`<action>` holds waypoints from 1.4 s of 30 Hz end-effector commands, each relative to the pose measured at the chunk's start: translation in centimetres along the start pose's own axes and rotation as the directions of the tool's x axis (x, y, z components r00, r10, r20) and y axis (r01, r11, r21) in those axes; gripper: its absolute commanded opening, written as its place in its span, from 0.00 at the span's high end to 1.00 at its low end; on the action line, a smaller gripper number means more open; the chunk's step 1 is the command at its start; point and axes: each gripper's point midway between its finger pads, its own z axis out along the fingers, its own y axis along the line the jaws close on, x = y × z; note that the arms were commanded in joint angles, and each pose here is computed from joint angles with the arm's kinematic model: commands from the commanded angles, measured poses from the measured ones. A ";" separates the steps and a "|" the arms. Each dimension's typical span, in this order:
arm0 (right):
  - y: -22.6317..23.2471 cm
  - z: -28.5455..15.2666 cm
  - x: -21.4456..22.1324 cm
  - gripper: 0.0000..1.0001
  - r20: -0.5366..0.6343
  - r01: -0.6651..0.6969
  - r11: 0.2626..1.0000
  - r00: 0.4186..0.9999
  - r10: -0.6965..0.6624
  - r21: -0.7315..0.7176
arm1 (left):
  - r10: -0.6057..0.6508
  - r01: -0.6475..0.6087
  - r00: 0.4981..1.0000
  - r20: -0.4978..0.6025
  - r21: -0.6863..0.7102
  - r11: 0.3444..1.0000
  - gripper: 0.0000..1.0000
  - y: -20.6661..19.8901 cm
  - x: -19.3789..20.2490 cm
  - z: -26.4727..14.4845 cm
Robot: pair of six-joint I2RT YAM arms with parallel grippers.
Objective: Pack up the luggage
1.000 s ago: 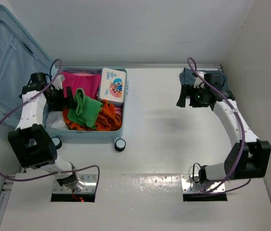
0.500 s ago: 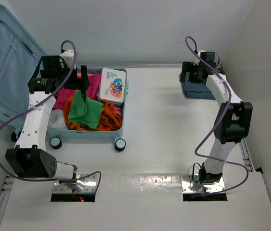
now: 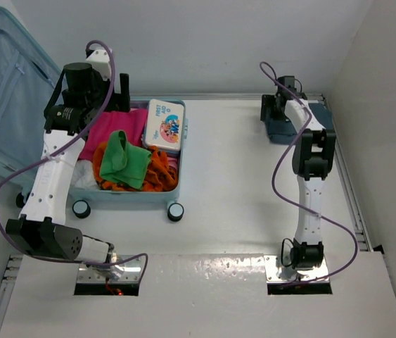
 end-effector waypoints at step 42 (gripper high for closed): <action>41.0 -36.5 -5.3 1.00 0.004 -0.051 0.259 0.979 0.205 -0.965 | -0.294 0.245 0.942 -0.164 -0.264 0.933 0.01 14.1 9.8 -5.0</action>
